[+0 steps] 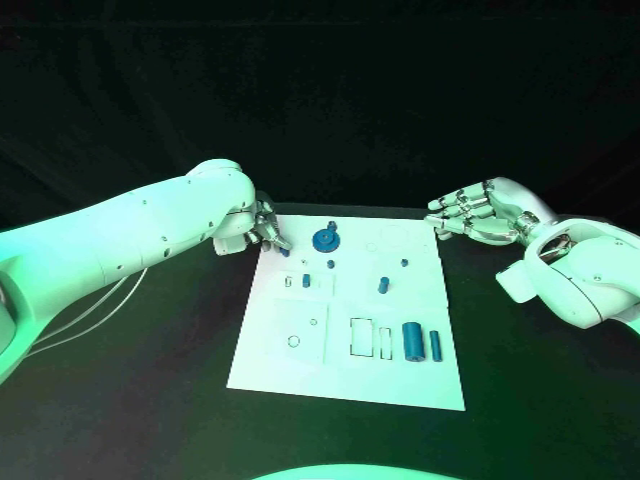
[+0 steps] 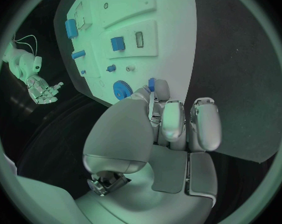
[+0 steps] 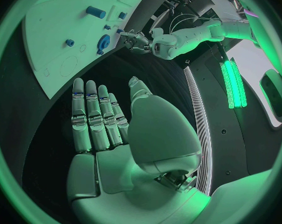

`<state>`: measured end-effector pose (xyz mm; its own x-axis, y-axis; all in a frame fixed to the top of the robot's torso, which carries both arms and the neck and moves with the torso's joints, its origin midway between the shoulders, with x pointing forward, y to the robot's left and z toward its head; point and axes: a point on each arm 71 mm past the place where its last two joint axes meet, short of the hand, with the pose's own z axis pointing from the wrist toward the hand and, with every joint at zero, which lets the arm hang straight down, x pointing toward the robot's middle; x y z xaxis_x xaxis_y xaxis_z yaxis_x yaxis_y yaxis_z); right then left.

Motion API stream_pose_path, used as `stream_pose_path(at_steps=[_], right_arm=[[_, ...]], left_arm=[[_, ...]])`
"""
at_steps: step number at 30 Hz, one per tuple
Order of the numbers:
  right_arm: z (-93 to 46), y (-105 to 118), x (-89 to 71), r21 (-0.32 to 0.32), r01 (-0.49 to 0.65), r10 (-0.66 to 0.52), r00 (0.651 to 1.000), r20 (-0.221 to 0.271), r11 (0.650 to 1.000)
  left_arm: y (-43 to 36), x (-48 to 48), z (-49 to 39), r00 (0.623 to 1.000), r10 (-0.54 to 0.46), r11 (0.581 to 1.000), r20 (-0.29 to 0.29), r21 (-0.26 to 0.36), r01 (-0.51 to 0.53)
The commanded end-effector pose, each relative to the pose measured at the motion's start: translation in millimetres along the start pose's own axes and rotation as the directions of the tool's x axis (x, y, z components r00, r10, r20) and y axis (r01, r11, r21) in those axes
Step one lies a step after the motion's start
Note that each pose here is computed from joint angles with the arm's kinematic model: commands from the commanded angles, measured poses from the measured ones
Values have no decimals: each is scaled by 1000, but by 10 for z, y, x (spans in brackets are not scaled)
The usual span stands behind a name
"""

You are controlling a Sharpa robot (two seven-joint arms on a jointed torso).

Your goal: Assemble the parts on the task board

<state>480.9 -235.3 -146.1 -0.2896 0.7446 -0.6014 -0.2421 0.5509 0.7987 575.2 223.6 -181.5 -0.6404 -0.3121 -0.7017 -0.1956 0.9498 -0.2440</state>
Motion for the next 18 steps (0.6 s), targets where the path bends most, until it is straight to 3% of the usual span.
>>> stream_pose_path(at_steps=[1,10,18], right_arm=[[2,2,9,-6,-3,3,1000,-10,1000],[0,-6,0,-5,-4,4,1000,-7,1000],[-4,-11,-6,-4,-5,5,1000,-4,1000]], left_arm=[[-15,8,-7,1000,-16,1000,2,25,16],[15,18,-83,996,-88,993,17,83,86],[53,87,-272,995,-101,985,5,138,99]])
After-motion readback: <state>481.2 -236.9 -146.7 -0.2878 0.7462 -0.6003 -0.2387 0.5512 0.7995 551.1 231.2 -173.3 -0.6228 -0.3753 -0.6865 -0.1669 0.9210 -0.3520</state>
